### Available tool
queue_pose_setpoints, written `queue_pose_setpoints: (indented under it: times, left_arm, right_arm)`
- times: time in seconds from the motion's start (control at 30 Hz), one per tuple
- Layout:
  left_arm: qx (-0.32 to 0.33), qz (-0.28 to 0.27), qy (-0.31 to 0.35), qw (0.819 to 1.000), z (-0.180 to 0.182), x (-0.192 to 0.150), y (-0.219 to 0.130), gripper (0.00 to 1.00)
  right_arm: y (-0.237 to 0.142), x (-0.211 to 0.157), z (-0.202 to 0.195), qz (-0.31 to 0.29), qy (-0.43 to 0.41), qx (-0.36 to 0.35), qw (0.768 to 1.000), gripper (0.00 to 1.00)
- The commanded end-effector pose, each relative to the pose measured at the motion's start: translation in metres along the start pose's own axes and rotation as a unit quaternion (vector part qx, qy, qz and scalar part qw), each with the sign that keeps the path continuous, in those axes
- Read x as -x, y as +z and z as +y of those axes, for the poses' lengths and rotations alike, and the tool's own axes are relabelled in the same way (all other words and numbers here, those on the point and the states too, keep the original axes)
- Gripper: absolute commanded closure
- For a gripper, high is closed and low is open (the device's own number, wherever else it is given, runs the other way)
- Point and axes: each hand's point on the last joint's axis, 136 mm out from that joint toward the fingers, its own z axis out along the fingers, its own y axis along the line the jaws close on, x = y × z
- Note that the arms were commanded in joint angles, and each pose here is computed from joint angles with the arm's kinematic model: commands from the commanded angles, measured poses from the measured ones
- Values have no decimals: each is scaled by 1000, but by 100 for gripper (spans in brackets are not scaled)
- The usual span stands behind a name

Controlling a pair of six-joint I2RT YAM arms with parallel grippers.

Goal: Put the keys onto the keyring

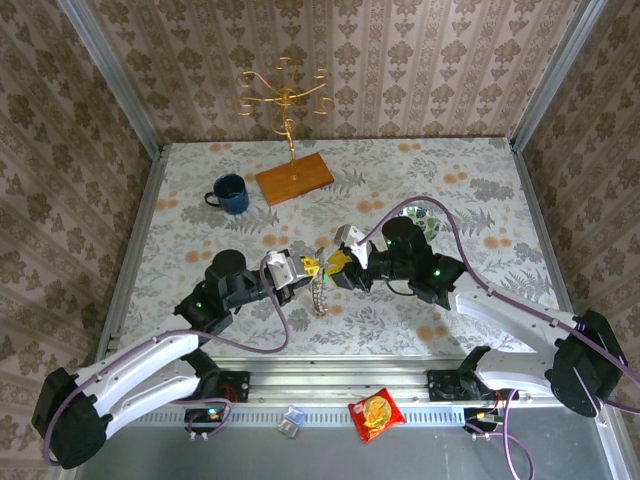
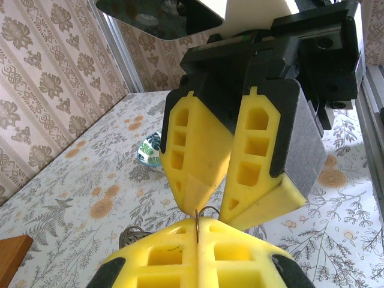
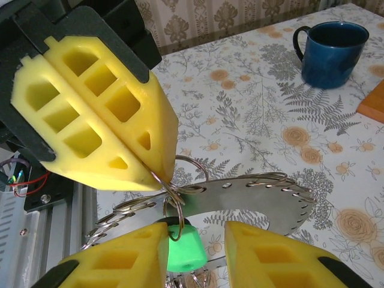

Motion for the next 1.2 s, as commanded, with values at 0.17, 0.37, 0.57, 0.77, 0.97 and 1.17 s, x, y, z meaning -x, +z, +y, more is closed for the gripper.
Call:
queue_pose_setpoints:
  times: [0.17,0.37,0.57,0.77,0.97,1.17]
  left_arm:
    - [-3,-31,10,999,0,17,-3,100]
    - [-3,-32,11,999,0,17,-3,100]
    - [-1,-36,10,999,0,19,-4,100]
    - [2,-38,11,999,1,20,-4,100]
    - [2,-47,11,999,2,23,-3,100]
    - [5,-47,21,999,2,24,-2,100]
  right_arm:
    - [-3,29,5,-37,-12,21,999,76]
    - [-1,25,5,-29,-8,23,999,84]
    - [0,18,3,-16,-3,21,1000,90]
    - [-2,19,3,-17,-4,23,1000,94]
    - [4,15,1,-14,-6,27,1000,97]
    - [12,10,4,-12,2,46,999,96]
